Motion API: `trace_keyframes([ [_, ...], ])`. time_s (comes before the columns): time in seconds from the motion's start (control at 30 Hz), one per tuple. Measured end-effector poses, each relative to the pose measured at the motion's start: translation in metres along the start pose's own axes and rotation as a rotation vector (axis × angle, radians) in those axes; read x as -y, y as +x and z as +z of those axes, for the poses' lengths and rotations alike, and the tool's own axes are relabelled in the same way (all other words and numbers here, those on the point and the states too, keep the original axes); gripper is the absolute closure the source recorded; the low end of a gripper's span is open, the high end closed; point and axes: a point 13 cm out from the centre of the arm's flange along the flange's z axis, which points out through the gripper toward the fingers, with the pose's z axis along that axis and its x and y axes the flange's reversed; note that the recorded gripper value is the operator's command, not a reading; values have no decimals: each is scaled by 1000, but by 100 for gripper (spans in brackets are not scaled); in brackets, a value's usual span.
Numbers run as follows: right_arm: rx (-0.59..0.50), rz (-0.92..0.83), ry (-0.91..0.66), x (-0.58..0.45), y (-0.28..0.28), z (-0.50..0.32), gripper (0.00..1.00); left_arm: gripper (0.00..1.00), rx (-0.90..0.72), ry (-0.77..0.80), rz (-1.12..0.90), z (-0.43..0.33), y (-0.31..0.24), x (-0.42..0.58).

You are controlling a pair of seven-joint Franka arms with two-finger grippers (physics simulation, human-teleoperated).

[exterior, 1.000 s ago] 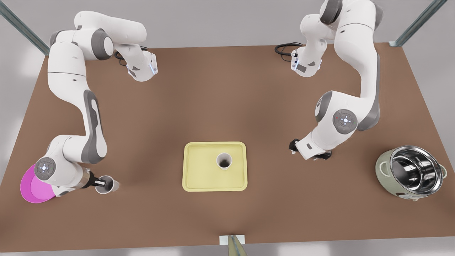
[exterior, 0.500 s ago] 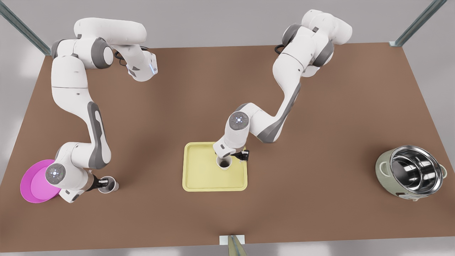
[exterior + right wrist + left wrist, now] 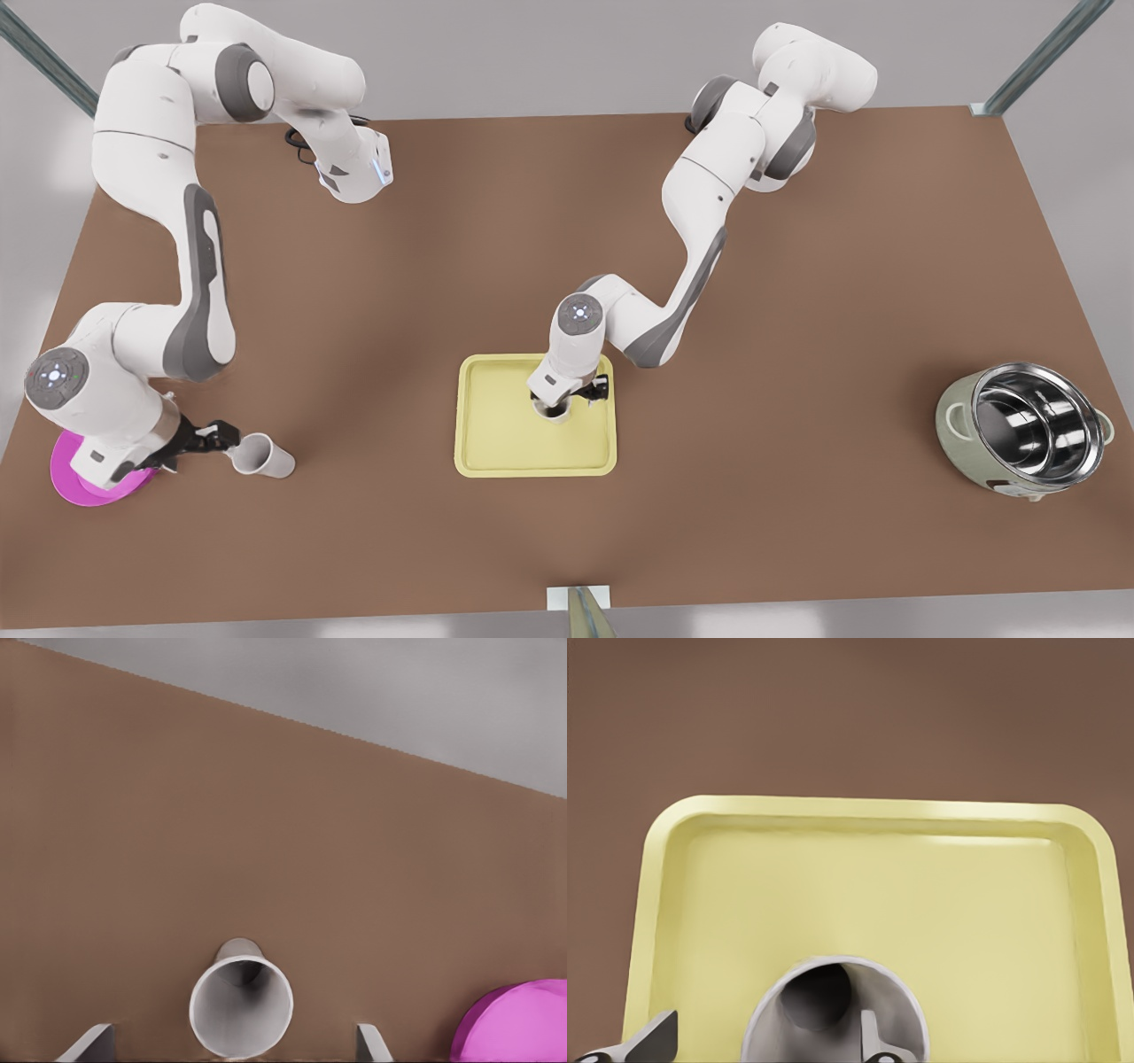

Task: Use the left arm to pick up the white IKEA cup from the tray and place it on the middle-left position; use the right arm to pick up the white IKEA cup from the tray and place it on the middle-right position

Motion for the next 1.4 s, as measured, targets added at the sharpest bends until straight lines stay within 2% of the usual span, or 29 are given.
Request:
trace_keyframes([
  [0.07, 22, -4, 1, -21, 5, -80, 0, 0, -9, -8, -17, 9, 4, -3],
  [0.17, -31, 18, -17, -31, 29, -116, 0, 2, -18, -15, -38, 18, 7, -5],
  [0.2, -54, 23, -24, -35, 35, -117, 0, 13, -19, -15, -44, 19, 8, -5],
  [0.23, -76, 31, -31, -37, 41, -116, 0, 29, -19, -15, -51, 19, 8, -5],
  [0.33, -128, 50, -46, -43, 52, -110, 0, 43, -18, -10, -71, 10, 6, -3],
  [0.47, -176, 70, -56, -47, 58, -95, 0, 79, -27, -16, -93, 7, 7, -4],
  [0.67, -193, 101, -56, -45, 63, -94, 0, 78, -37, -29, -127, -9, 2, -11],
  [0.83, -198, 115, -55, -46, 63, -94, 0, 79, -30, -22, -224, -63, -42, -53],
  [0.93, -199, 121, -54, -47, 63, -94, 0, 79, -44, -49, -334, -81, -87, -138],
  [1.03, -200, 127, -53, -47, 63, -94, 0, 78, -100, -95, -457, -75, -116, -273],
  [1.1, -201, 131, -53, -47, 64, -94, 0, 78, -133, -112, -487, -63, -119, -339],
  [1.17, -201, 133, -53, -48, 63, -94, 0, 78, -183, -135, -460, -49, -84, -372],
  [1.27, -202, 137, -53, -48, 63, -93, 0, 78, -180, -123, -399, -39, -70, -387],
  [1.4, -203, 142, -53, -48, 63, -93, 0, 78, -118, -104, -309, -27, -83, -393],
])
